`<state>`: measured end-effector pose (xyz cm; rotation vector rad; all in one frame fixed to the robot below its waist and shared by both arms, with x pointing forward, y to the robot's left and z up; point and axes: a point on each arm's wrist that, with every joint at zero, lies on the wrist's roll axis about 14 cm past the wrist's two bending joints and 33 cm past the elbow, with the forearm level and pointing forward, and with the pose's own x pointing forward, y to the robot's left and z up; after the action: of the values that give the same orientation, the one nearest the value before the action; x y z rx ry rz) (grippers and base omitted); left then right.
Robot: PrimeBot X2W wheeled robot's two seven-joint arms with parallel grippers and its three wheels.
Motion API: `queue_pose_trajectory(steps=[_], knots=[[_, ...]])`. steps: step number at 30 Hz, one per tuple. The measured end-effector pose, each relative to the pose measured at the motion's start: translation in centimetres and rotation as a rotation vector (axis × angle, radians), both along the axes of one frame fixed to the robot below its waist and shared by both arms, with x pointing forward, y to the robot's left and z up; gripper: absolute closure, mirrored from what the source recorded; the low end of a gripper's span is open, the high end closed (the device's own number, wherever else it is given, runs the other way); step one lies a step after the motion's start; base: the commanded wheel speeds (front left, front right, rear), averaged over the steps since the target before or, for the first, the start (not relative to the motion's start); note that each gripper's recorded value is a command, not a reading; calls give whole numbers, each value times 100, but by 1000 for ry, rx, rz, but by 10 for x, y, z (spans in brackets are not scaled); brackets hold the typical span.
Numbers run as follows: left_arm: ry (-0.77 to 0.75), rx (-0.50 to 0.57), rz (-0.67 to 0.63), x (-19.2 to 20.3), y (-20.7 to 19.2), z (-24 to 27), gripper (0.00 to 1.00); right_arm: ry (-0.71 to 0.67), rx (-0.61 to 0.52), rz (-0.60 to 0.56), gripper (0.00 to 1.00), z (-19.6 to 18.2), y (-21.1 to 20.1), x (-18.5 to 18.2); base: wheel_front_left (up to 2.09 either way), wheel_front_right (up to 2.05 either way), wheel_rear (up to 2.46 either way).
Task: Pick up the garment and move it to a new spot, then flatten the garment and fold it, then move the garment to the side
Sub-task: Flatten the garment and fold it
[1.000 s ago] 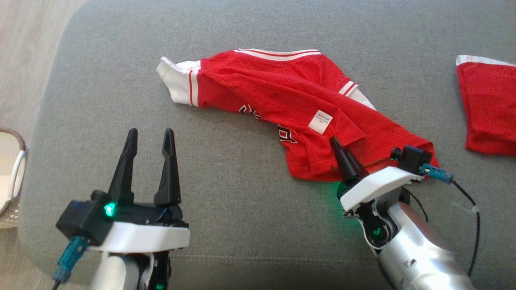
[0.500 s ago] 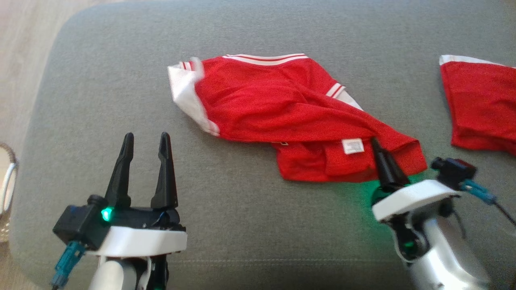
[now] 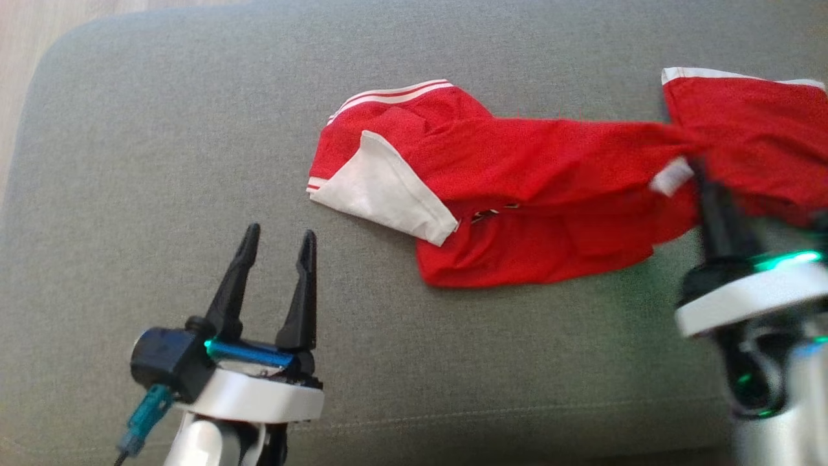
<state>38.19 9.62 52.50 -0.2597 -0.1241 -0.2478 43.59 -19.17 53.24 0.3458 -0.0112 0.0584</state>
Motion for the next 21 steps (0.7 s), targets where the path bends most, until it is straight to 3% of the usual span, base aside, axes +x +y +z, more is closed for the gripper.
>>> queue_pose_trajectory(steps=[7, 10, 12, 13, 21], knots=[[46, 4, -28, -1, -7, -16, 0, 355, 14, 151, 100, -101, 49, -38, 0, 0, 0], [52, 7, -42, 0, -10, -18, 0, 430, 58, 188, 100, -125, 64, -54, 0, 0, 0], [51, 10, -44, 2, -11, -19, 0, 425, 80, 179, 51, -128, 65, -56, 0, 0, 0], [50, 10, -45, 2, -11, -18, 0, 418, 83, 169, 0, -128, 63, -56, 0, 0, 0], [68, 7, -60, 7, -16, -25, 0, 450, 114, 124, 0, -143, 54, -68, 0, 0, 0]])
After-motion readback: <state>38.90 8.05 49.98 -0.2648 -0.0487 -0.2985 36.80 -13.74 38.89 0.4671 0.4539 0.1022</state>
